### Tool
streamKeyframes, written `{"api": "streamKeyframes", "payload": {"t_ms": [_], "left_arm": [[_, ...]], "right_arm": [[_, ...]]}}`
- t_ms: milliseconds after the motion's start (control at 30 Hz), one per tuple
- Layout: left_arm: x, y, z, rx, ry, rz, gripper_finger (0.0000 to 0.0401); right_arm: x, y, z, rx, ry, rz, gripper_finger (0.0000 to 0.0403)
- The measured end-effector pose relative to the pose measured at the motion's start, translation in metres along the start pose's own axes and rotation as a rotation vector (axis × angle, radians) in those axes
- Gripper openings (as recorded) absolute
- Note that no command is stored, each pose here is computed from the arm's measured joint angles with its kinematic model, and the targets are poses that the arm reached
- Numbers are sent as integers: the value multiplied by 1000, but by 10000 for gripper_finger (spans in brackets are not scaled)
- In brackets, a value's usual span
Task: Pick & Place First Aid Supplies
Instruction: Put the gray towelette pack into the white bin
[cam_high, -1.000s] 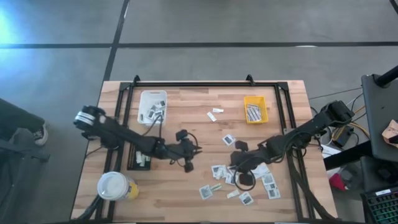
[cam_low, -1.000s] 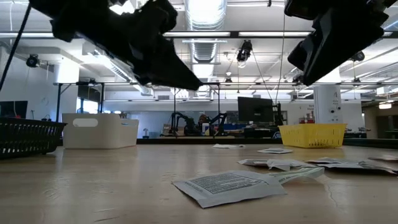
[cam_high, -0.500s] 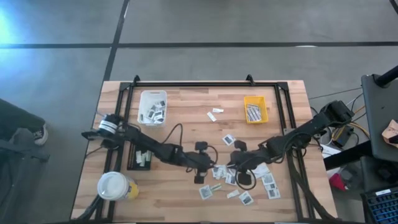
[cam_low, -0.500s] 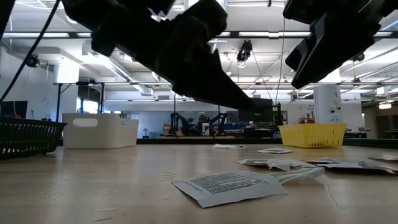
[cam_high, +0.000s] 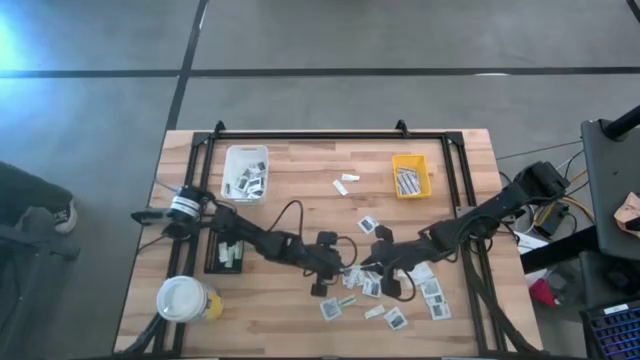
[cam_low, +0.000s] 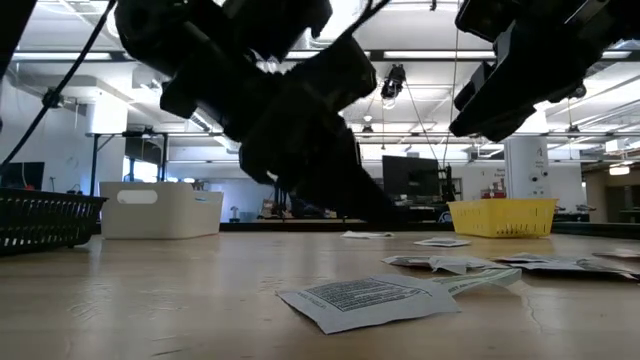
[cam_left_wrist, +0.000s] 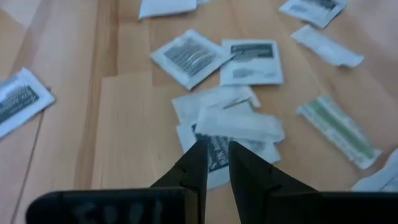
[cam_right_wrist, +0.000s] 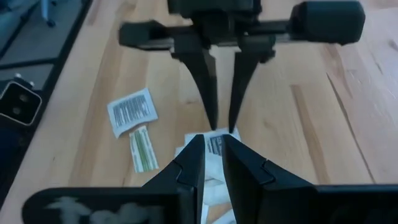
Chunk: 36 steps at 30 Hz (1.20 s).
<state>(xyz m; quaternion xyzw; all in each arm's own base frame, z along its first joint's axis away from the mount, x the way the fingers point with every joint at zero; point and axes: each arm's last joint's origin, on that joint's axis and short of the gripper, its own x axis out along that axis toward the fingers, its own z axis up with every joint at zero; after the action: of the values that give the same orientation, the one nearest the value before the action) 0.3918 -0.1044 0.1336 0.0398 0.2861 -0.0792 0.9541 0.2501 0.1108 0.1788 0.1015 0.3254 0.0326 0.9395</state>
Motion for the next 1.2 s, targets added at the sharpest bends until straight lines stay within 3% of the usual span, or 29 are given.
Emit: {"api": "streamKeyframes", "payload": {"t_ms": [300, 567, 867, 1200], "left_arm": [[8, 14, -13, -93, 70, 23, 60], [7, 35, -19, -306, 146, 98, 60], [6, 48, -23, -568, 135, 216, 60], [6, 48, -24, -593, 145, 190, 60]], "right_arm": [[1, -3, -7, 12, -38, 0, 54], [1, -4, -6, 14, -53, -23, 54], [2, -11, -18, 1, -41, -86, 54], [2, -11, -23, -145, 23, -36, 54]]}}
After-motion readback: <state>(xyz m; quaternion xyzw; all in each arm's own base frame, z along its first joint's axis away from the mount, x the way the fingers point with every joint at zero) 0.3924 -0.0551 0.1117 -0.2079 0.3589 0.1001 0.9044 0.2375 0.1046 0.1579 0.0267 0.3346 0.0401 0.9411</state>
